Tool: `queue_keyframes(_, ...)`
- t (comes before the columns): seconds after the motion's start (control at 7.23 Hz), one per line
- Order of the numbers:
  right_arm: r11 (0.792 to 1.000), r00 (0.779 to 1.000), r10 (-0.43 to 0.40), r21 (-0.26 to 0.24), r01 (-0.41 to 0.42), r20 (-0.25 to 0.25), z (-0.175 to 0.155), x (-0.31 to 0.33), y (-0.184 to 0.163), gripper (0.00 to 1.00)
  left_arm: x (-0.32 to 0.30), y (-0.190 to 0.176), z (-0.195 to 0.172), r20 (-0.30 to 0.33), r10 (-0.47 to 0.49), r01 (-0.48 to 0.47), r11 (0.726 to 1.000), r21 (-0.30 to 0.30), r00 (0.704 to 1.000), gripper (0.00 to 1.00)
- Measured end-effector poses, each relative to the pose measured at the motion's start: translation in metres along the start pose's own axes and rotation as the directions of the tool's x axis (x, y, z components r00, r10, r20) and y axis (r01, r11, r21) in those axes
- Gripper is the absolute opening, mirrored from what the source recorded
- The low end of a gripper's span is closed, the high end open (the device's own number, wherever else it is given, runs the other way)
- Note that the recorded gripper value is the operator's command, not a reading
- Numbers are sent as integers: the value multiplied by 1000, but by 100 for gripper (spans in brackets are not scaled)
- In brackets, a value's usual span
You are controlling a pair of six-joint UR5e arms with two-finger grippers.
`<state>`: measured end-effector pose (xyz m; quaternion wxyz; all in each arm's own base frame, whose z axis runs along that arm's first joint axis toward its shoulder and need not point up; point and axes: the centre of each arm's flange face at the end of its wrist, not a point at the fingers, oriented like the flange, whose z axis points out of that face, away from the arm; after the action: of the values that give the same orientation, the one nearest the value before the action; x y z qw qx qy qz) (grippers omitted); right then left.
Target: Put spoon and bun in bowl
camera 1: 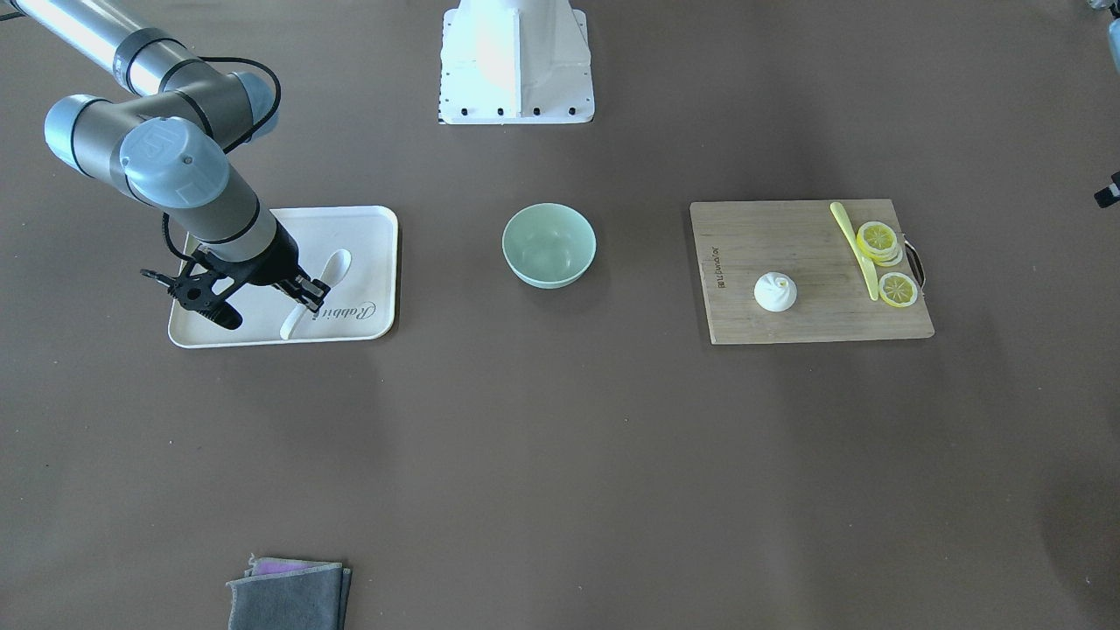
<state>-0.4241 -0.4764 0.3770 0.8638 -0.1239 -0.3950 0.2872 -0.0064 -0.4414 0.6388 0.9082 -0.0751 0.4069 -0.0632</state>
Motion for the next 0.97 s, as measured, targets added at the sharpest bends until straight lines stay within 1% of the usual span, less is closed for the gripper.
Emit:
queue_keyframes(0.14, 996, 996, 86, 14, -86, 21, -10, -23, 25, 0, 20, -2, 17, 7, 35, -35, 999, -22, 999, 98)
queue_keyframes(0.28, 989, 989, 144, 27, -145, 28, -25, -49, 60, 0, 38, -6, 32, 12, 75, -74, 996, -39, 997, 98)
queue_keyframes(0.55, 976, 979, 204, 67, -205, 22, -53, -99, 127, 0, 65, -24, 51, 16, 94, -93, 994, -61, 995, 98)
queue_keyframes(0.83, 960, 965, 257, 102, -262, 58, -62, -128, 171, 0, 107, -47, 64, 16, 99, -98, 992, -75, 995, 98)
queue_keyframes(0.97, 949, 956, 284, 120, -292, 77, -60, -144, 183, 0, 129, -53, 67, 15, 101, -100, 992, -77, 995, 98)
